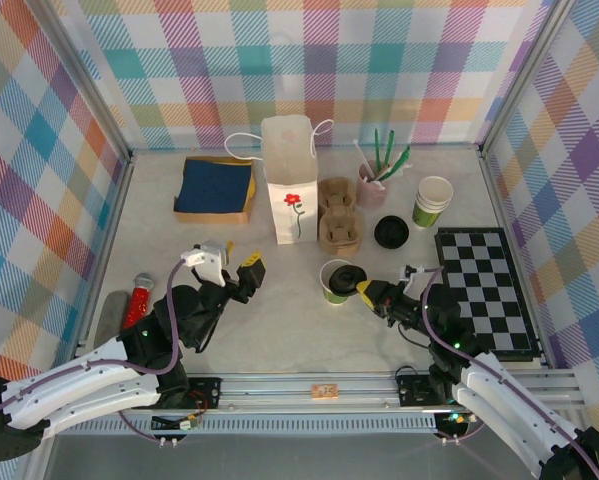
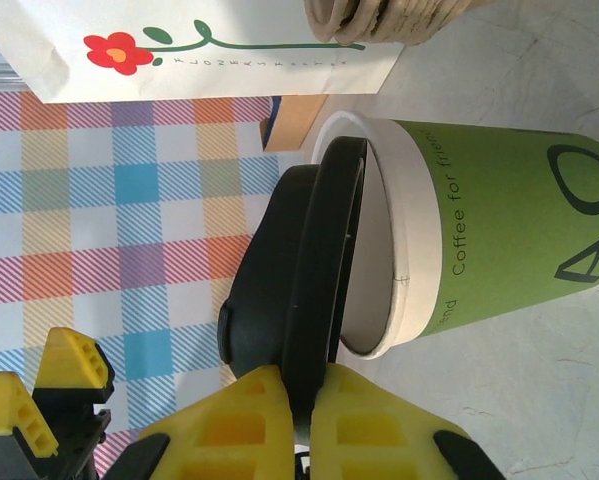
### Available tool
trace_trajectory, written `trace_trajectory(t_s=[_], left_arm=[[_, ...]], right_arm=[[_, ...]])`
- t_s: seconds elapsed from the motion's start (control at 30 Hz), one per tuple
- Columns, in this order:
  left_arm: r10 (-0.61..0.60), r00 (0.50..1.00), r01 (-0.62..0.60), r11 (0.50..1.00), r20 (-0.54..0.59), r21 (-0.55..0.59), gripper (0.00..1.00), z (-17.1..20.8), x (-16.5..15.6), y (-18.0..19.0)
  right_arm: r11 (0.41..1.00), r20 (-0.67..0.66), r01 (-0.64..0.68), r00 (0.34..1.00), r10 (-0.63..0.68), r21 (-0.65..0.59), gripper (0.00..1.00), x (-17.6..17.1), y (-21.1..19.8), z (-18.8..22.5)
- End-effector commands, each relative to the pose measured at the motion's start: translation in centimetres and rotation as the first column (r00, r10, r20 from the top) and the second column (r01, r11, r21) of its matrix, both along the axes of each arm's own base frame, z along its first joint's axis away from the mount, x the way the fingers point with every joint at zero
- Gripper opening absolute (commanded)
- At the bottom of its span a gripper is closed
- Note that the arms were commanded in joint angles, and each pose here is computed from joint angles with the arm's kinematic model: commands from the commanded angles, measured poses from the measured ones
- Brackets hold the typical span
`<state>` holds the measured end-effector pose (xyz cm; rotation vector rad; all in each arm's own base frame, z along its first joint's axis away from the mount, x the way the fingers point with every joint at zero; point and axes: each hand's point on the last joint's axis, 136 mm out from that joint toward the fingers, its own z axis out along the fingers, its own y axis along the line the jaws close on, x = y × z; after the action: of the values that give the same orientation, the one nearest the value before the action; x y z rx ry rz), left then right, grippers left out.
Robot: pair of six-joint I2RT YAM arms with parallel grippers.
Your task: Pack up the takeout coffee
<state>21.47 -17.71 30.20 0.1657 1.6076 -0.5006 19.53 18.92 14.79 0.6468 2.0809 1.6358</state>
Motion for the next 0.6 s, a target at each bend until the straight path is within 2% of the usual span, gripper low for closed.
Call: trace_trajectory(t_s=[0.0,0.57], left_arm=[[0.02,1.0,-0.02,1.0,0.009,-0.016,0.67,0.1,0.1,0.7],[0.022,1.0,-0.021,0.999,0.017,-0.024,0.67,0.2,-0.1,1.1]], right_arm=[[0.999,-0.004,-0.004,1.0,0.004,-0.044,0.08,-0.1,-0.2,-0.7],[0.994,-0.052,0.006,0.999,-0.012,-0.11,0.16,-0.2,-0.7,-2.3]])
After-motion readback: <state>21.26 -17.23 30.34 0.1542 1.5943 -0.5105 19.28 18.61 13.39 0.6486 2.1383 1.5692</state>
